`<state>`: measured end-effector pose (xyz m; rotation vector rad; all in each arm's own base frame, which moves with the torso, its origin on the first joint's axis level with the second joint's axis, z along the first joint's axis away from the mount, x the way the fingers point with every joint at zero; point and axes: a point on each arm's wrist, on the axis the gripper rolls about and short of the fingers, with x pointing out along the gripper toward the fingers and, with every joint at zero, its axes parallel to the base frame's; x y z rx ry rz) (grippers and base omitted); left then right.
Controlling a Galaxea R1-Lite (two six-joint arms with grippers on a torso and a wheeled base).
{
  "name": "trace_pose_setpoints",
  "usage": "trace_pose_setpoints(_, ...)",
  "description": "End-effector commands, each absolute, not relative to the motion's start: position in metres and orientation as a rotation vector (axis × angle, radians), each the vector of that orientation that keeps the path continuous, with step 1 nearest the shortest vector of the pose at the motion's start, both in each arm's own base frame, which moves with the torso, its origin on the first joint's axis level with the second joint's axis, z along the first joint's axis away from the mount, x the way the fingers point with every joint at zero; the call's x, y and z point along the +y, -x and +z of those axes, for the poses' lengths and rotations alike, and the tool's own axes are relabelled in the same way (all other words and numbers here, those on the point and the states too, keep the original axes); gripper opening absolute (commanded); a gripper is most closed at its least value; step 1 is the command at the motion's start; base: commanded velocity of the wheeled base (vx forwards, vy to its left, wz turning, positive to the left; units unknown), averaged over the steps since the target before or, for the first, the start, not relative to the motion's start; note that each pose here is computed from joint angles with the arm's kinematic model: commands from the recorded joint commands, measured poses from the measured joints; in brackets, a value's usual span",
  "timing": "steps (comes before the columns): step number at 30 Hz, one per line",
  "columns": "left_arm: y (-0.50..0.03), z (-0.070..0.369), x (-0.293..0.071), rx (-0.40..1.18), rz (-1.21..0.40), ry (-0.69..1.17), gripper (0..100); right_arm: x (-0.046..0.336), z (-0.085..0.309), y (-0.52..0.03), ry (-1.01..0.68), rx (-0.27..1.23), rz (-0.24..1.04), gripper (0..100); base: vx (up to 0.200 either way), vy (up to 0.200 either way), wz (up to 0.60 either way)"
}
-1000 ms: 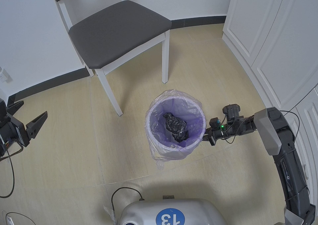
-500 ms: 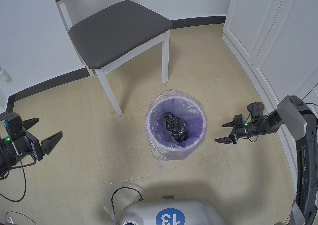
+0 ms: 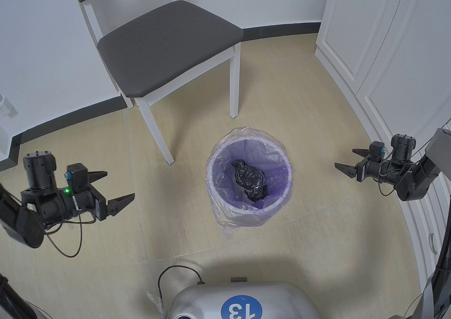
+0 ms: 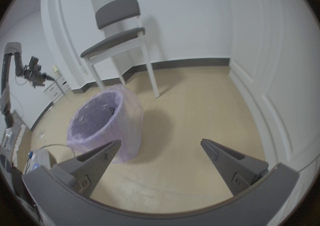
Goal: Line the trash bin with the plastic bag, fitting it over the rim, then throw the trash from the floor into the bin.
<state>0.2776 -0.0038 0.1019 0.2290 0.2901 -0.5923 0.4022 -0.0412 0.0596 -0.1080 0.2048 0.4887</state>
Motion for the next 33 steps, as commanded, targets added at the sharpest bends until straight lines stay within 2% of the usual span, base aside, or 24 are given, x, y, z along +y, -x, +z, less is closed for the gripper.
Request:
trace_pose_setpoints(1,-0.358,-0.003,-0.02,0.274,-0.895,-0.135,100,-0.011,0.098,-0.36,0.026,0.076,0.262,100,0.0,0.0,0.0)
trace_pose_setpoints(4,-0.372,-0.023,-0.039,0.276,-0.96,-0.135,100,0.001,0.109,-0.359,0.046,0.047,0.198,100,0.0,0.0,0.0)
trace_pose_setpoints(10,-0.397,-0.048,-0.069,0.271,-1.035,-0.148,100,0.029,0.122,-0.342,0.054,0.034,0.151,100,0.0,0.0,0.0)
trace_pose_setpoints(14,-0.418,-0.065,-0.091,0.251,-1.08,-0.16,100,0.041,0.13,-0.32,0.072,0.034,0.175,100,0.0,0.0,0.0)
trace_pose_setpoints(18,-0.427,-0.07,-0.106,0.274,-1.115,-0.158,100,0.043,0.139,-0.306,0.114,0.014,0.185,100,0.0,0.0,0.0)
trace_pose_setpoints(23,-0.436,-0.073,-0.108,0.276,-1.118,-0.163,100,0.043,0.15,-0.3,0.127,-0.01,0.184,100,0.0,0.0,0.0)
trace_pose_setpoints(33,-0.459,-0.063,-0.128,0.199,-1.161,-0.19,100,0.049,0.15,-0.296,0.151,0.006,0.21,100,0.0,0.0,0.0)
